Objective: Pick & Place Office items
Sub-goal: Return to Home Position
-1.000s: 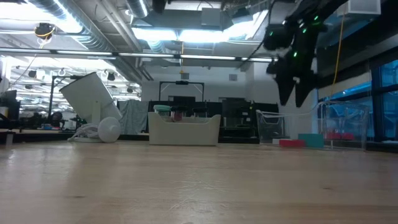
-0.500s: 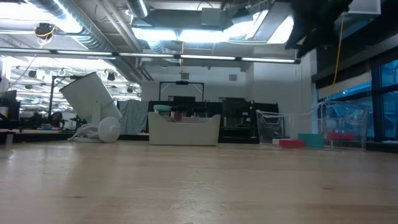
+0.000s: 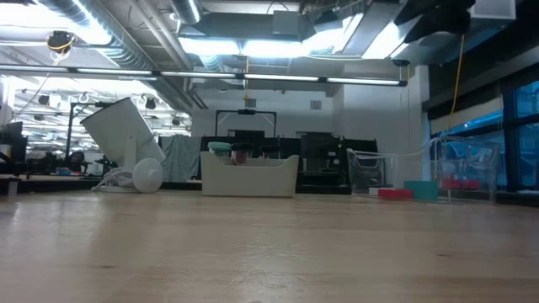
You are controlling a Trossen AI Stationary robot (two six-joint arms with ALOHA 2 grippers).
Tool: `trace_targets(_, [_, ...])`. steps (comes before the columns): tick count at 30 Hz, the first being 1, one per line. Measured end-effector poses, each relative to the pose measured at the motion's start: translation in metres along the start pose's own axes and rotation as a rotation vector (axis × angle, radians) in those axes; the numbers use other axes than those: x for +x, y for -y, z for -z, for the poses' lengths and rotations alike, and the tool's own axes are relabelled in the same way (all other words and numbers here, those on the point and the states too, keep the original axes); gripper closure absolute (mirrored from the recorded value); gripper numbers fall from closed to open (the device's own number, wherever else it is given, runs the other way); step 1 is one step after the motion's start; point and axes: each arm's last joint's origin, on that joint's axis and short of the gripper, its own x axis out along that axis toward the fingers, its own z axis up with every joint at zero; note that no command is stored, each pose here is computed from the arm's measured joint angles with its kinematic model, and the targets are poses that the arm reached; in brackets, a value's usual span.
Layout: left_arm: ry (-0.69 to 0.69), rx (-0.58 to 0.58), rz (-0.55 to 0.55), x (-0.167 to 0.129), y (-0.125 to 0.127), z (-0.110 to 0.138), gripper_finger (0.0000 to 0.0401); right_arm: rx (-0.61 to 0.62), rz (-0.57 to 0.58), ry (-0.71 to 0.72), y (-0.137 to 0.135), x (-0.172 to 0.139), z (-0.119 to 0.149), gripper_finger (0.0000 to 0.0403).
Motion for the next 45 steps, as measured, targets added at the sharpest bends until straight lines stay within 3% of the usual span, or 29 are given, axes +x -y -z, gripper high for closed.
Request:
trace_targets(12, [-0.006, -0.005, -0.062, -0.013, -0.001, 0.004, 0.0189, -0.139, -0.274, 0.061, -0.044, 0.017, 0.059, 0.0080])
trace_targets(29, [-0.005, -0.033, -0.062, -0.013, -0.001, 0.004, 0.0189, -0.035, -0.414, 0.185, -0.024, 0.035, 0.122, 0.0080])
trace_targets(45, [-0.020, -0.016, -0.067, -0.013, -0.002, 0.006, 0.0189, -0.002, -0.532, 0.323, -0.011, 0.040, 0.146, 0.0080])
